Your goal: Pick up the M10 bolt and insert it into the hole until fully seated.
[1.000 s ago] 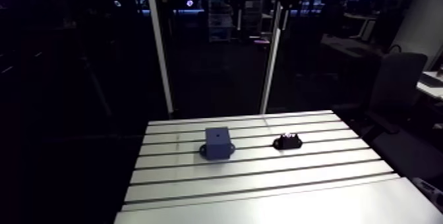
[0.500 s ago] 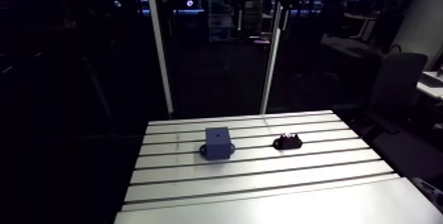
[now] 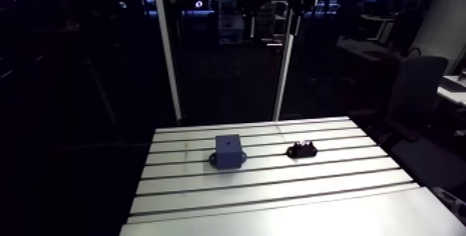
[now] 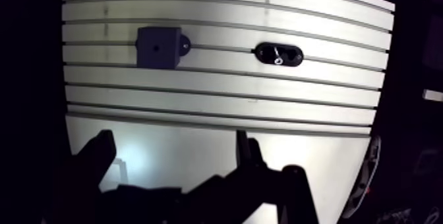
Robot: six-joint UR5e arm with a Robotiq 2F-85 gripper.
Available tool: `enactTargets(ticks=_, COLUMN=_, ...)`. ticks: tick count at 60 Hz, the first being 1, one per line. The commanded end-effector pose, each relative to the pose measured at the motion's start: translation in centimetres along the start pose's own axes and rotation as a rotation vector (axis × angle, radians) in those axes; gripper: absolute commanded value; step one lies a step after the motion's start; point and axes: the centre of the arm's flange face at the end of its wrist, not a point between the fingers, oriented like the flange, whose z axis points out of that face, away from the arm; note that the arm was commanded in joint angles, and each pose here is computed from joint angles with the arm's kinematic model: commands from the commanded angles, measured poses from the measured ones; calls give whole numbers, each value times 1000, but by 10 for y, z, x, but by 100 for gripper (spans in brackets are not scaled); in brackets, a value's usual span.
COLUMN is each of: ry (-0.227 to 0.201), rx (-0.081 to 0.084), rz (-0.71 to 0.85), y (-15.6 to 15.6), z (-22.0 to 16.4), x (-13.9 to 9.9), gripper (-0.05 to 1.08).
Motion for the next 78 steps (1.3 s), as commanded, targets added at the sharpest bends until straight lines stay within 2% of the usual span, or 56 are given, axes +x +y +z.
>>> enactTargets(ticks=1, ry=5, rx=-16, rz=-17, y=12, z=25, x=1, gripper=1)
enactTargets(ticks=6, ry=2, rx=-40, rz=-13, y=27, z=41, x=0, gripper=1)
enactTargets(ticks=10, ry=9, rx=-48, rz=-9, y=37, z=51, x=0, gripper=1)
enactTargets(ticks=14, ry=15, rx=-49, rz=19, y=56, z=58, x=-1, gripper=1)
enactTargets(ticks=27, ry=-11, rx=-38, rz=26, y=72, z=79, x=0, gripper=1)
enactTargets(ticks=36, ry=23, rx=-50, rz=42, y=87, z=105, x=7, gripper=1)
enactTargets(ticks=49, ry=-7, rx=-38, rz=84, y=115, z=152, x=12, gripper=1)
enactTargets(ticks=61, ry=-16, rx=-33, rz=89, y=123, z=172, x=18, gripper=1)
enactTargets(ticks=78, ry=-62, rx=-14, rz=87, y=137, z=204, x=22, gripper=1)
